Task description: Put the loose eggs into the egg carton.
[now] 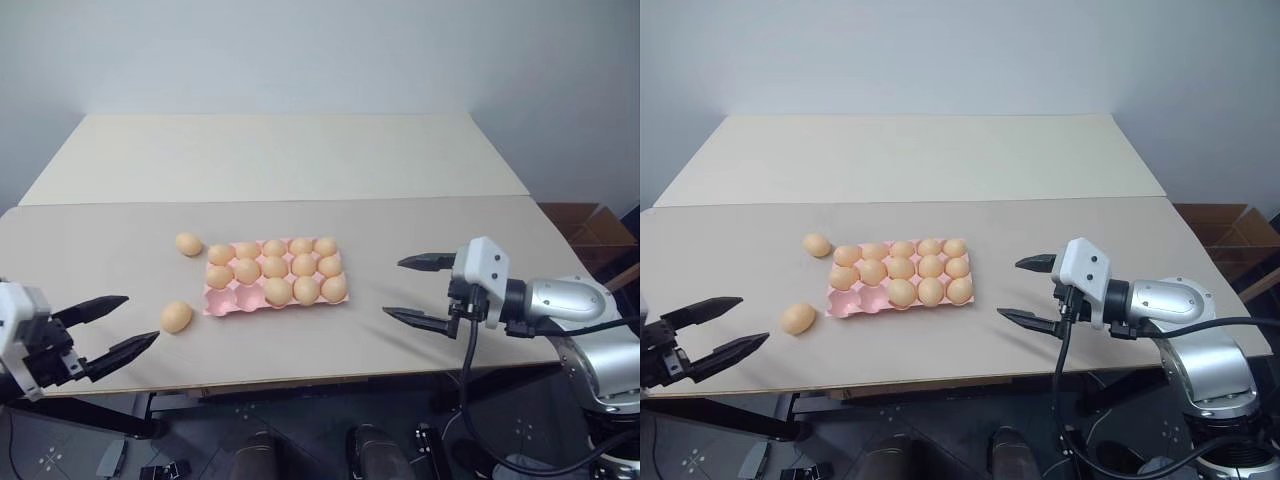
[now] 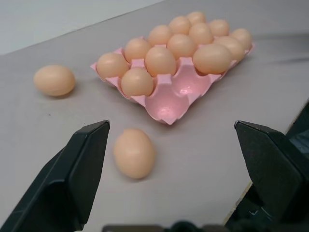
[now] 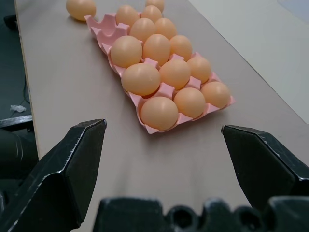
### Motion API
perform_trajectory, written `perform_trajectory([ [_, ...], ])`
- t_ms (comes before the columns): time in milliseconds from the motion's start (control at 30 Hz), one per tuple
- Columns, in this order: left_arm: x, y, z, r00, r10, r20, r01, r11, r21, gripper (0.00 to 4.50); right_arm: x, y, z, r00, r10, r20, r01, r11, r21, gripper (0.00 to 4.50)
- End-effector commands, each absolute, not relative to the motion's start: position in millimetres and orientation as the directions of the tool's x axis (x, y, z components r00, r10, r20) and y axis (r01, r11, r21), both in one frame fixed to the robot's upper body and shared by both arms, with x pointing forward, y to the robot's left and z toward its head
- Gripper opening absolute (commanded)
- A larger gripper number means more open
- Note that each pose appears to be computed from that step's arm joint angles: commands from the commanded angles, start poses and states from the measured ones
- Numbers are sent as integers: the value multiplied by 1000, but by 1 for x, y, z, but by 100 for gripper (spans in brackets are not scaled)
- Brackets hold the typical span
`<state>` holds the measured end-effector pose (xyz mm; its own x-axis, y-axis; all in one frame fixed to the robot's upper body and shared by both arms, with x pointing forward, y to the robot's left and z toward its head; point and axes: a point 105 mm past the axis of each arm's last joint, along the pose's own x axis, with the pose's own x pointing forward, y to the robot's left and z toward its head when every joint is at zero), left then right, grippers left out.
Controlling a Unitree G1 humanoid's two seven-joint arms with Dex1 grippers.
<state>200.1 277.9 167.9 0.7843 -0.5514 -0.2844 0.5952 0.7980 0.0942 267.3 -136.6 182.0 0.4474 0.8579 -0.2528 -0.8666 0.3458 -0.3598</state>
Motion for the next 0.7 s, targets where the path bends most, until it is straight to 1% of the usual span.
perform_trajectory([
  [33, 200, 266, 165, 842, -433, -322, 484, 869, 99, 450, 264, -141, 193, 459, 859, -225, -850, 351, -393, 447],
  [100, 201, 266, 155, 870, -344, -353, 392, 917, 72, 450, 263, -142, 193, 464, 856, -229, -849, 356, -392, 447],
  [200, 204, 263, 145, 886, -262, -381, 300, 953, 41, 450, 263, -144, 194, 469, 851, -234, -847, 360, -391, 447],
  [300, 207, 259, 141, 884, -240, -401, 280, 959, 43, 450, 263, -145, 194, 473, 848, -238, -846, 361, -393, 447],
  [367, 213, 261, 133, 877, -201, -437, 246, 968, 48, 450, 264, -145, 195, 476, 847, -237, -843, 362, -397, 447],
  [500, 234, 253, 122, 877, -167, -451, 206, 978, 39, 450, 263, -142, 195, 479, 848, -226, -840, 369, -398, 447],
  [567, 244, 244, 118, 870, -177, -460, 220, 975, 42, 450, 262, -141, 194, 483, 846, -224, -837, 372, -400, 447],
  [700, 259, 245, 116, 866, -147, -477, 198, 978, 59, 450, 261, -139, 194, 494, 842, -215, -831, 385, -401, 447],
])
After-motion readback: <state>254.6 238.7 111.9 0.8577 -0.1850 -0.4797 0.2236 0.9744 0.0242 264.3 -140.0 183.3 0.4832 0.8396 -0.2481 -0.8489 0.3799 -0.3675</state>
